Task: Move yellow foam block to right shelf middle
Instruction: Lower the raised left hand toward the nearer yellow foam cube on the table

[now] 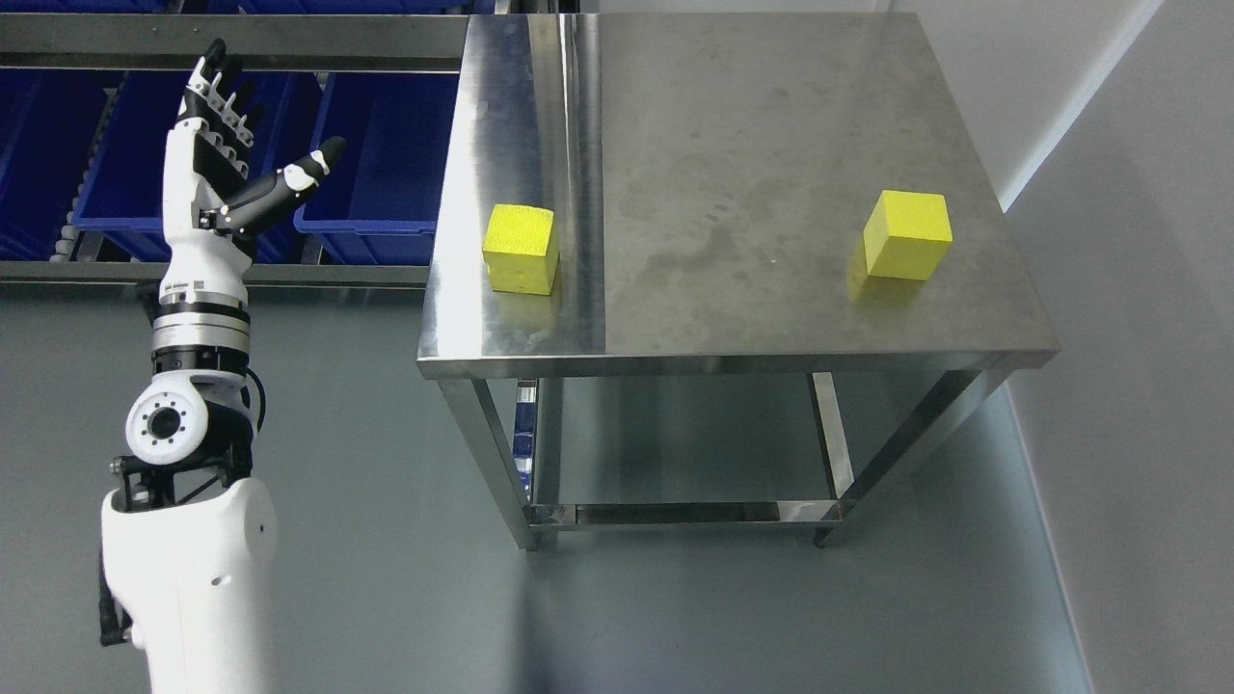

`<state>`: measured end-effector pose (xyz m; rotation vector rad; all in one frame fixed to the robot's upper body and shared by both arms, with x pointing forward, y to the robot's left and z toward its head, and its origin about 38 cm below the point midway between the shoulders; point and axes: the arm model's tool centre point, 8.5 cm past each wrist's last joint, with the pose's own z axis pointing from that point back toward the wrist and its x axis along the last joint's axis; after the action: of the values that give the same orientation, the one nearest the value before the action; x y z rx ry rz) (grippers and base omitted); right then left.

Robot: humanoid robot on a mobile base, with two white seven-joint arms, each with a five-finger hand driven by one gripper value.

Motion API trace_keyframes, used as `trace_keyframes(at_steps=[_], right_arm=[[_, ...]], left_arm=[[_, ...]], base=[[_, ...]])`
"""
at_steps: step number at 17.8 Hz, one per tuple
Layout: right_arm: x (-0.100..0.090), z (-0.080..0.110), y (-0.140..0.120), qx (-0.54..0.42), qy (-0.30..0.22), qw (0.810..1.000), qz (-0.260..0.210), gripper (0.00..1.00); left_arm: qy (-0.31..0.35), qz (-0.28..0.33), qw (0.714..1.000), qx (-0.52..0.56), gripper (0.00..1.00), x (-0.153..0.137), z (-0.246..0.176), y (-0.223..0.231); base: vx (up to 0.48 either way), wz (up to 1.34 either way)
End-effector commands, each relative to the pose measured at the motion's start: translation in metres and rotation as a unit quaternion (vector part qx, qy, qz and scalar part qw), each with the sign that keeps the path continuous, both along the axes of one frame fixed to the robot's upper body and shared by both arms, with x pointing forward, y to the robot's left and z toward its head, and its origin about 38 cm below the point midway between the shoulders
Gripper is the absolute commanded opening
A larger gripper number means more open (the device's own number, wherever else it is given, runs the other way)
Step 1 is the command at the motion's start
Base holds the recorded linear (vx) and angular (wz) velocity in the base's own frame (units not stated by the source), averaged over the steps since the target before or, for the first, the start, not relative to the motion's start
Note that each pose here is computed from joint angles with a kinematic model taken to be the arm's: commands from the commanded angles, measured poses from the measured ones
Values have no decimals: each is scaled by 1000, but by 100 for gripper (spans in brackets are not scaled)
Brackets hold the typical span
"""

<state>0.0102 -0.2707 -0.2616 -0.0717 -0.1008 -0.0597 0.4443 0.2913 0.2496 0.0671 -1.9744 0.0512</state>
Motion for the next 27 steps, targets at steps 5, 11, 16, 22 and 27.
trace_keyframes(at_steps=[5, 11, 16, 22, 27], right_arm=[[7, 1, -12, -9, -10, 1000, -11, 100], [7, 1, -12, -9, -10, 1000, -11, 100], [7, 1, -12, -9, -10, 1000, -11, 100], [8, 1, -12, -9, -11, 1000, -11, 100], [7, 1, -12, -9, -10, 1000, -11, 100]], left_arm=[[-53, 2, 998, 24, 100, -6, 16, 6], [-54, -29, 978, 199, 100, -28, 23, 64], [-21, -187, 944, 271, 100, -38, -19, 31], [28, -212, 937, 275, 99, -13, -46, 21], [39, -239, 931, 274, 98, 16, -46, 1]], base=[[4, 9], [0, 0], [0, 0], [0, 0], [0, 0]])
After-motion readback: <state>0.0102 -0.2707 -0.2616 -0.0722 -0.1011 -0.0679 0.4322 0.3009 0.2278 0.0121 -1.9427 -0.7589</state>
